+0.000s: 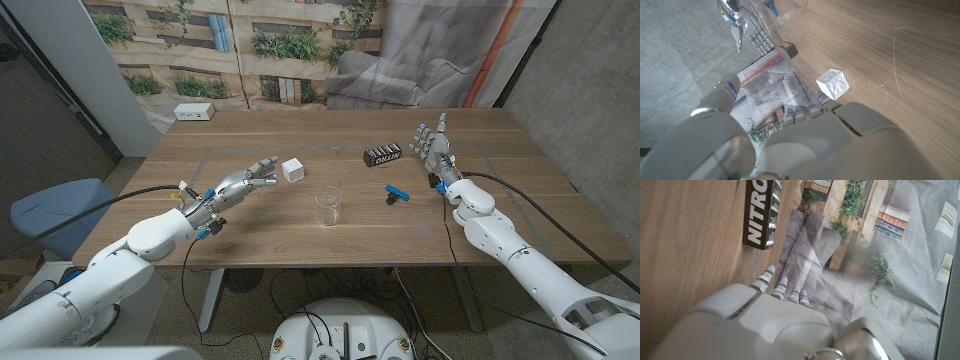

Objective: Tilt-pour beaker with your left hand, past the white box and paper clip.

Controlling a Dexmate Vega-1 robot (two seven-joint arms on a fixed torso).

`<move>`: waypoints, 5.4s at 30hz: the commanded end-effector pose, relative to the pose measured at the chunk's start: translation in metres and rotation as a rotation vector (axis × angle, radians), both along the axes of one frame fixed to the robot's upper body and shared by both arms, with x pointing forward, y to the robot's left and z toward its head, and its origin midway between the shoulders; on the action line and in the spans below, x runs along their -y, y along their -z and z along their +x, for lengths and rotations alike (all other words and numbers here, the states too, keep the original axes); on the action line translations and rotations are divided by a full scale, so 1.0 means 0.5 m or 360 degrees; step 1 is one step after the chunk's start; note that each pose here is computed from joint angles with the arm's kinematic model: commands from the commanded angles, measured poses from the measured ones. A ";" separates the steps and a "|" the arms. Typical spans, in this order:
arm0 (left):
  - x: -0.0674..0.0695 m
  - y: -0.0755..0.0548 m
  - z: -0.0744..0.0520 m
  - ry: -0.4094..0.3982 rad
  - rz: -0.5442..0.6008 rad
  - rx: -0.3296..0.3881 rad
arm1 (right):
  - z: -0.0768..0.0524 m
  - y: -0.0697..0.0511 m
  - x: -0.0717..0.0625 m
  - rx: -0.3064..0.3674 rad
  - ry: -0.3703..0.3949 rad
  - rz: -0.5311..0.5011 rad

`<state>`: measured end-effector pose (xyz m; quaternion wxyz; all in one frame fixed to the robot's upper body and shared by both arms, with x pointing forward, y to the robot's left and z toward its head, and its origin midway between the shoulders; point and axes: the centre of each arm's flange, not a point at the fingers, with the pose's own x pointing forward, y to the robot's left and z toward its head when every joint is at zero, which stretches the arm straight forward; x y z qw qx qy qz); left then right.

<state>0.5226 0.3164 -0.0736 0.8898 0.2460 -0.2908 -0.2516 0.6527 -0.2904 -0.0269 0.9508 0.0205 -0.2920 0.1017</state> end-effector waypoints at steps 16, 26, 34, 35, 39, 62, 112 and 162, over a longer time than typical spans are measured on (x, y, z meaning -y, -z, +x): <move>0.063 0.072 -0.068 -0.0057 0.0125 0.0156 | 0.000 0.001 0.000 0.0000 0.0000 0.0000; 0.092 0.111 -0.085 -0.0133 0.0087 0.0148 | 0.000 0.001 0.000 0.0000 0.0000 0.0000; 0.105 0.152 -0.092 -0.0193 0.0028 0.0076 | 0.000 0.000 0.000 0.0000 0.0000 0.0000; 0.107 0.155 -0.093 -0.0206 0.0021 0.0071 | 0.000 0.000 0.000 0.0000 0.0000 0.0000; 0.119 0.167 -0.099 -0.0226 -0.0004 0.0045 | 0.000 0.000 0.000 0.0000 0.0000 0.0000; 0.197 0.186 -0.102 -0.0264 -0.0176 0.0055 | 0.000 0.001 0.000 0.0000 0.0000 0.0000; 0.272 0.180 -0.029 -0.0385 -0.0323 0.0166 | 0.000 0.001 0.000 0.0000 0.0000 0.0000; 0.327 0.157 0.033 -0.0354 -0.0245 0.0125 | 0.000 0.001 0.000 0.0000 0.0000 0.0000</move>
